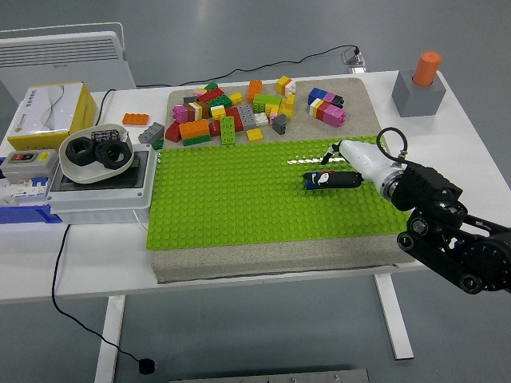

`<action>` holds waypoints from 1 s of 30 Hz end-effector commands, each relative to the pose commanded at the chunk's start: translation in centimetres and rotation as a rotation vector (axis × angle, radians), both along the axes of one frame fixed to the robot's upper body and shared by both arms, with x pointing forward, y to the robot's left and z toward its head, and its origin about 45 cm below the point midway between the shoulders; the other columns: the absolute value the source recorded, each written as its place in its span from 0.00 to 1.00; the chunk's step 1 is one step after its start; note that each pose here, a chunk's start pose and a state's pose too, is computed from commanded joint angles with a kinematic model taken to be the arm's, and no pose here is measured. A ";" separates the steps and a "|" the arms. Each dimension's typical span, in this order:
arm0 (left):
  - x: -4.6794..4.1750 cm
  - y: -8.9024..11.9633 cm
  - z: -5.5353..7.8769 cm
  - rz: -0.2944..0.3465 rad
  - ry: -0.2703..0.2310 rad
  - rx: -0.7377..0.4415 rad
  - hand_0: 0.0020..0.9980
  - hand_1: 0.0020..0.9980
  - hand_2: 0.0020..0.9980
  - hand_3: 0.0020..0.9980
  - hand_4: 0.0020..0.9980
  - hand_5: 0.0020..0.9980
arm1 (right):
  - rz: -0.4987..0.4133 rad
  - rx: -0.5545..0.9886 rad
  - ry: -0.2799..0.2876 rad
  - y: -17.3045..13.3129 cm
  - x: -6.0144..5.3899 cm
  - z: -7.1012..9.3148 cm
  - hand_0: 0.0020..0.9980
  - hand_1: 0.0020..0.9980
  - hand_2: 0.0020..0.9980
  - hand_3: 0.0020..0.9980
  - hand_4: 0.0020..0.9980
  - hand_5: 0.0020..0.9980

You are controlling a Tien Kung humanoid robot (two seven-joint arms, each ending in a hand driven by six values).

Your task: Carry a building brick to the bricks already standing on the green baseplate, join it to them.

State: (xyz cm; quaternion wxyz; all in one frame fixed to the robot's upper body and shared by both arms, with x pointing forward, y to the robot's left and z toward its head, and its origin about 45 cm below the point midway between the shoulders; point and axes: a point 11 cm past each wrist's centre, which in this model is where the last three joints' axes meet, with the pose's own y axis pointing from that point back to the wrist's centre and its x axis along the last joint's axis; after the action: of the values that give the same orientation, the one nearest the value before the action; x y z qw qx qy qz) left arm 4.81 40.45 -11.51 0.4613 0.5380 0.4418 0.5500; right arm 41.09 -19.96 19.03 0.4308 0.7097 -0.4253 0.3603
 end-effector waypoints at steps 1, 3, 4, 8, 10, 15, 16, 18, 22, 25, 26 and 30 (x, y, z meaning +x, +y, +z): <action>-0.01 0.0 0.0 0.000 0.000 0.000 0.77 0.76 0.80 0.85 0.95 0.89 | -0.003 0.009 -0.009 -0.1 0.0 0.3 0.89 0.82 0.85 0.65 0.87 0.77; 0.01 -0.2 -0.1 0.000 0.000 -0.002 0.77 0.76 0.80 0.85 0.95 0.89 | -0.020 0.049 -0.030 -0.7 -0.1 0.9 0.89 0.81 0.84 0.65 0.86 0.74; 0.04 -0.2 -0.1 -0.001 0.000 -0.003 0.77 0.76 0.80 0.85 0.95 0.89 | -0.027 0.066 -0.037 -0.9 -0.2 1.0 0.89 0.81 0.84 0.65 0.86 0.74; 0.35 -0.6 -0.1 -0.009 -0.008 -0.010 0.77 0.76 0.80 0.85 0.95 0.89 | -0.080 0.209 -0.074 -2.9 -0.8 1.5 0.89 0.81 0.84 0.65 0.86 0.74; 0.58 -0.6 -0.1 -0.014 -0.012 -0.011 0.77 0.76 0.80 0.85 0.95 0.88 | -0.092 0.297 -0.095 -3.1 -1.2 1.9 0.84 0.80 0.83 0.65 0.84 0.65; 1.17 -0.8 -0.1 -0.038 -0.015 -0.009 0.77 0.76 0.80 0.85 0.95 0.87 | -0.133 0.542 -0.153 -3.4 -2.0 2.9 0.76 0.73 0.76 0.66 0.81 0.43; 1.30 -0.8 -0.1 -0.044 -0.015 -0.008 0.77 0.76 0.80 0.85 0.95 0.87 | -0.153 0.601 -0.162 -3.9 -2.3 3.0 0.76 0.73 0.76 0.66 0.81 0.43; 1.42 -0.9 -0.1 -0.050 -0.014 -0.005 0.77 0.76 0.80 0.85 0.95 0.87 | -0.187 0.679 -0.169 -4.9 -2.7 2.8 0.76 0.73 0.76 0.66 0.81 0.43; 1.55 -1.1 -0.1 -0.054 -0.012 0.003 0.77 0.76 0.80 0.84 0.92 0.83 | -0.260 0.829 -0.169 -7.9 -4.0 2.0 0.71 0.68 0.72 0.67 0.82 0.37; 1.76 -1.0 -0.1 -0.063 -0.013 0.010 0.77 0.76 0.80 0.84 0.92 0.83 | -0.297 0.938 -0.186 -9.5 -4.7 2.0 0.71 0.68 0.72 0.67 0.82 0.37; 1.84 -1.0 0.0 -0.069 -0.012 0.013 0.77 0.76 0.80 0.84 0.92 0.83 | -0.305 0.969 -0.195 -9.8 -4.7 2.2 0.71 0.68 0.72 0.67 0.82 0.37; 2.05 -1.0 0.0 -0.105 -0.004 0.019 0.77 0.77 0.80 0.84 0.93 0.84 | -0.352 1.089 -0.207 -10.6 -4.6 2.3 0.70 0.67 0.68 0.66 0.82 0.32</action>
State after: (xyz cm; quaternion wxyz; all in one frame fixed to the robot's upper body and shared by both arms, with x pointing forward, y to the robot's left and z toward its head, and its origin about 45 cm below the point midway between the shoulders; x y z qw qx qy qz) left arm 6.86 39.43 -11.53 0.4857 0.5636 0.4067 0.5302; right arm 36.46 -30.56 21.31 0.0135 0.7088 -0.7007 0.0803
